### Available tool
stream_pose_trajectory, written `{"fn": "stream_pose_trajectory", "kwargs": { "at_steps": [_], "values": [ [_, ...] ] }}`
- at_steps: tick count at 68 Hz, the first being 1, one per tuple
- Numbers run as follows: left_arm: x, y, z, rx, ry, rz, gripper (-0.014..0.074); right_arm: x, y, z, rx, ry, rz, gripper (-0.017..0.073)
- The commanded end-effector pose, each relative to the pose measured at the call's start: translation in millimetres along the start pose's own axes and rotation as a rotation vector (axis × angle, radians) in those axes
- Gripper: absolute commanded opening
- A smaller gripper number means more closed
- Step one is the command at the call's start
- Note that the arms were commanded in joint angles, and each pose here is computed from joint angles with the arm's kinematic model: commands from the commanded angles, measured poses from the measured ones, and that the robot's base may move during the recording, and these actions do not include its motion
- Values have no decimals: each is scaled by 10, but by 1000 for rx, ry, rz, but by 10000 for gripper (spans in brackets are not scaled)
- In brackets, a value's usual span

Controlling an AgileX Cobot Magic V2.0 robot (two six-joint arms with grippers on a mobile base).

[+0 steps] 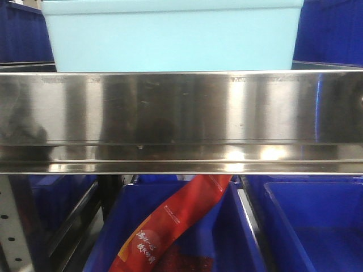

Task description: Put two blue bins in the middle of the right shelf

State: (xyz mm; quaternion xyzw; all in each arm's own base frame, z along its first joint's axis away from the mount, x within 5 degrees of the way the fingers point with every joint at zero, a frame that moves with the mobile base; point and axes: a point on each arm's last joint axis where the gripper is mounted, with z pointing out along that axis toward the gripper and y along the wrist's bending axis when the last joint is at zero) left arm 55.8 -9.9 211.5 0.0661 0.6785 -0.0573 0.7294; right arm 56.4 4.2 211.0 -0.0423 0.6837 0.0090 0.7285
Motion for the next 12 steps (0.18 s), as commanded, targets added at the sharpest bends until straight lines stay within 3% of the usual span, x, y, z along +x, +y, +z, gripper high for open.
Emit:
{"fn": "stream_pose_trajectory", "kwargs": {
  "at_steps": [1,12],
  "values": [
    [-30,2,-5,-4,-31,-8,-100,-17,-5,-3,7,-19,7,-166],
    [-30,2,-5,-4,-31,-8,-100,-17,-5,-3,7,-19,7,-166]
  ]
}}
